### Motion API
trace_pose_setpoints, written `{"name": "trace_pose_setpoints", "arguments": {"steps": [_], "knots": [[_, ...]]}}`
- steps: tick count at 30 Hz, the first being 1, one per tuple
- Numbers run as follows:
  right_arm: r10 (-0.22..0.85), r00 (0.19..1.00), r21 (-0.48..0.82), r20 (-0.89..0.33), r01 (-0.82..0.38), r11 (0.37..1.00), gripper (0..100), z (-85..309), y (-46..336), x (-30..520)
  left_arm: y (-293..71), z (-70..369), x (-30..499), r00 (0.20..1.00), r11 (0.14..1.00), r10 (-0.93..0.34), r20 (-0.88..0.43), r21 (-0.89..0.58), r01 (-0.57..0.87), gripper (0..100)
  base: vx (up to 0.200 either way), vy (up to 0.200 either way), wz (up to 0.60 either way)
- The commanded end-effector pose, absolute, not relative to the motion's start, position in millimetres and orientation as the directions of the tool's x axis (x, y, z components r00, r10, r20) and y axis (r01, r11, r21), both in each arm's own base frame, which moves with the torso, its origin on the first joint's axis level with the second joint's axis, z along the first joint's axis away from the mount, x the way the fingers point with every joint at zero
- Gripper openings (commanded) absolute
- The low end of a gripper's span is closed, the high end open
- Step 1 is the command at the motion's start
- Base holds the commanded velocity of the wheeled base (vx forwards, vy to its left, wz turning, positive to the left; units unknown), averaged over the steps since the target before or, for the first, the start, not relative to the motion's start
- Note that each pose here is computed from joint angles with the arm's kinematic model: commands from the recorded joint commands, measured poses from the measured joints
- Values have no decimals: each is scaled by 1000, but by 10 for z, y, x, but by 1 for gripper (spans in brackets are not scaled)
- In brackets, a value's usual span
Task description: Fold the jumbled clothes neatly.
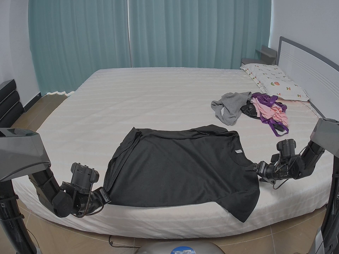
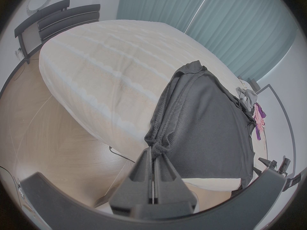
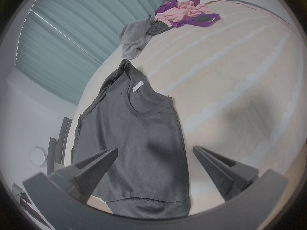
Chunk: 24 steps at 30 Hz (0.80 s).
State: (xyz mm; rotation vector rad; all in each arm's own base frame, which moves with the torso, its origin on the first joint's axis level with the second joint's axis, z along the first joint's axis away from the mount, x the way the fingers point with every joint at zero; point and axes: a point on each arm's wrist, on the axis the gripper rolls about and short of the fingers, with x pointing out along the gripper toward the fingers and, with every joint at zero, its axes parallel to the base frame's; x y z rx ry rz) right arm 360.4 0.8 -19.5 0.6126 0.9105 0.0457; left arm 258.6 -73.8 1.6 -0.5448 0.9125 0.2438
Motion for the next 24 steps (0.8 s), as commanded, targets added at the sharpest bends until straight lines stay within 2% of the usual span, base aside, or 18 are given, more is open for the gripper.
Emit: {"name": "trace_pose_setpoints", "arguments": {"steps": [1,9,19,24], "knots": [[291,607,509,-739,220,832,0,-285,12,3612,-737,16,2586,597,838,-27,-802,-343,-424,0,0,0,0],[285,623,512,-728,218,831,0,-295,9,3704,-738,24,2586,599,838,-29,-800,-346,-422,0,0,0,0],[271,729,538,-629,156,829,0,-41,-29,4057,-740,36,2594,604,837,-30,-797,-351,-421,0,0,0,0],[275,750,540,-601,128,832,0,-32,13,4196,-742,36,2602,605,835,-30,-796,-353,-423,0,0,0,0]]}}
